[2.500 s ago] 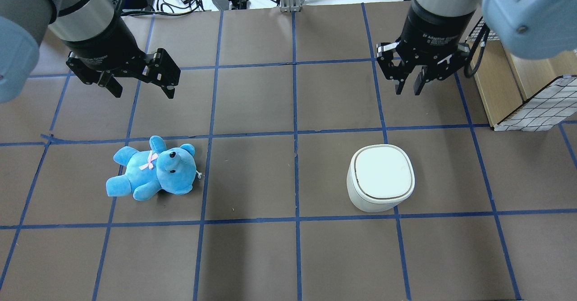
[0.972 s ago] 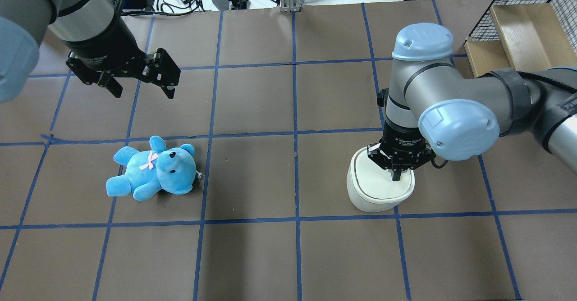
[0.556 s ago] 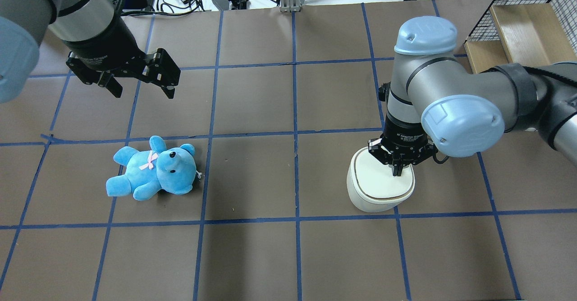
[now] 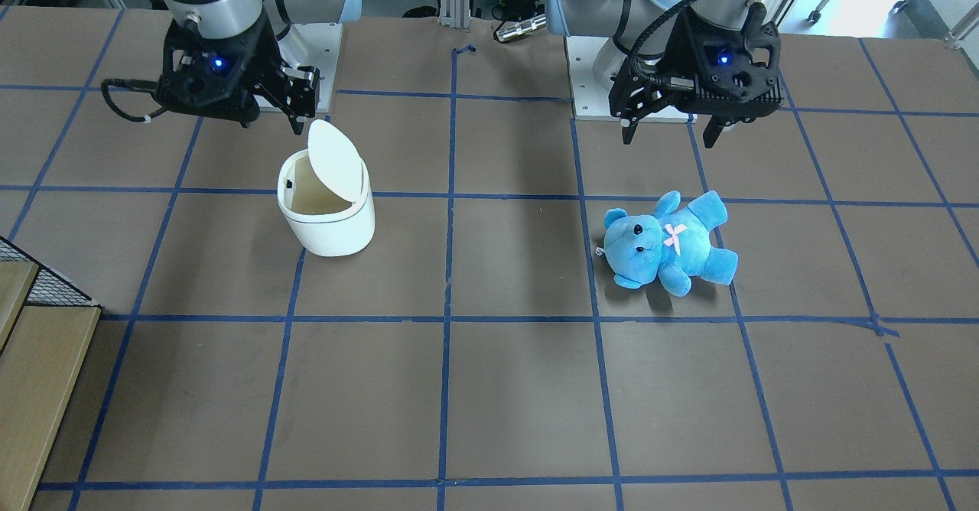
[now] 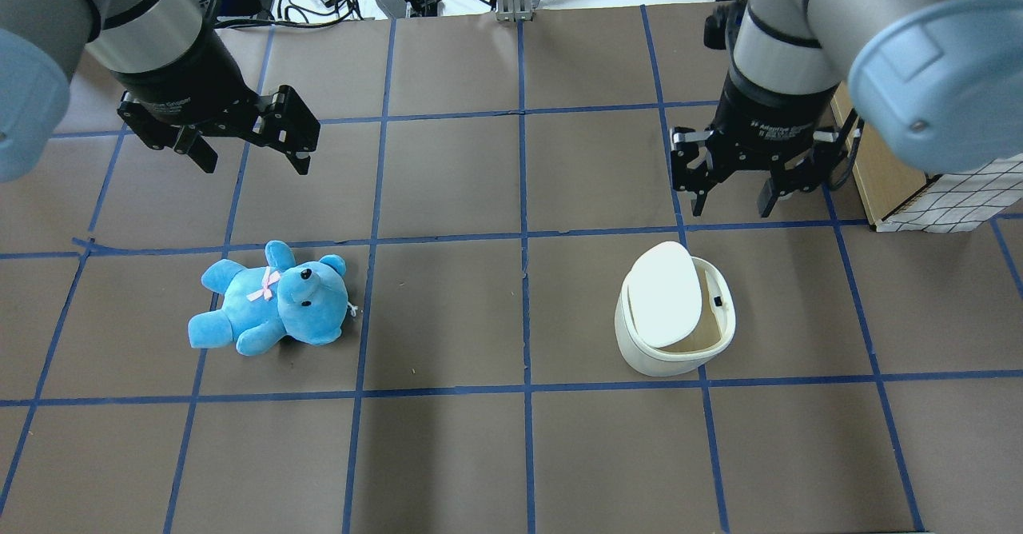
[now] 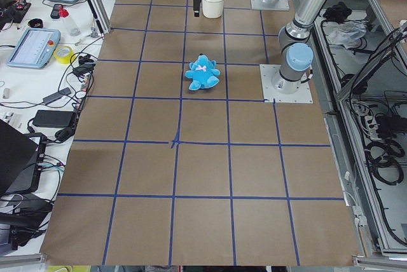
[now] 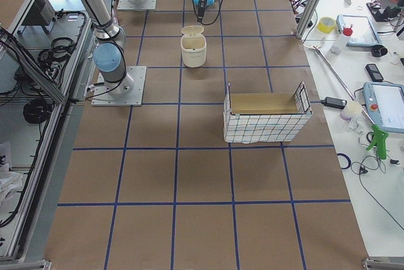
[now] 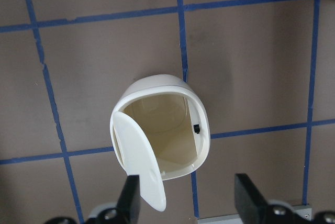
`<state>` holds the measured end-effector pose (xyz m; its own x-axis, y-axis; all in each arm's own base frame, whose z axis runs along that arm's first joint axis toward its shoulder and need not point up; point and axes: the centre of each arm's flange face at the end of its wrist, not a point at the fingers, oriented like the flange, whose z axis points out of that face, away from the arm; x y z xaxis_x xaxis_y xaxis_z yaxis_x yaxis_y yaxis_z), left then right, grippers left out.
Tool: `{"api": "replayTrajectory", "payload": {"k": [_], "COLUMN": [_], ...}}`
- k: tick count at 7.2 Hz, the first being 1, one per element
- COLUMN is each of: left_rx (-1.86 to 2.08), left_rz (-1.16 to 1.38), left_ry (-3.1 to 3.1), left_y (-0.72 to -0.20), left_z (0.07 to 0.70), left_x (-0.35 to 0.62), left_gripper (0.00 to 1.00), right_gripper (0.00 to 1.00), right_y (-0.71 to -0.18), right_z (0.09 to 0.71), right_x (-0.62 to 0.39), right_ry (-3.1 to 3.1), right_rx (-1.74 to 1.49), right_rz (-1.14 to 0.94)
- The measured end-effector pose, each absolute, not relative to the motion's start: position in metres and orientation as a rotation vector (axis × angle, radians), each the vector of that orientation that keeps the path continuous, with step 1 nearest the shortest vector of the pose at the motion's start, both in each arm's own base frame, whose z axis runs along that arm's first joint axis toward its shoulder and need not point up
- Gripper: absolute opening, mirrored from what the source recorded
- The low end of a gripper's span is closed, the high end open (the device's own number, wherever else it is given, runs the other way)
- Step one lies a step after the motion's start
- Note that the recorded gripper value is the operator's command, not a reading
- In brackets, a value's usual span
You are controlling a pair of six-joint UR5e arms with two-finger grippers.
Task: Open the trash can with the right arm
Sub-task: 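Raise the right gripper away from the tilted-open lid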
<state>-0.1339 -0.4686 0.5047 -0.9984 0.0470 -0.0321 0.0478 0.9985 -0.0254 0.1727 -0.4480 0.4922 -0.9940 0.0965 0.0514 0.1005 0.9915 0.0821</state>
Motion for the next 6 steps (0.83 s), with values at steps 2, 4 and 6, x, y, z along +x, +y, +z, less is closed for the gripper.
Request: {"api": "replayTrajectory", "payload": {"k": [2, 4, 6], "left_rx": [0.074, 0.074, 0.074], "left_rz": [-0.041, -0.041, -0.041], "left_ry": [3.109, 3.109, 3.109], "left_y": [-0.469, -0.469, -0.469], "left_z": [0.505, 0.505, 0.505], "left_x": [-0.134, -0.134, -0.134], "left_gripper": [1.0, 1.0, 1.0], "right_gripper": [1.0, 1.0, 1.0], "right_y": [-0.451, -0.455, -0.46], "right_z": [0.523, 0.529, 0.531], "right_x": [0.173, 0.174, 0.175], "right_ry": [-3.099, -3.106, -3.111], "right_rx": [-0.149, -0.147, -0.148], "right_rz": [-0.039, 0.019, 0.071]}}
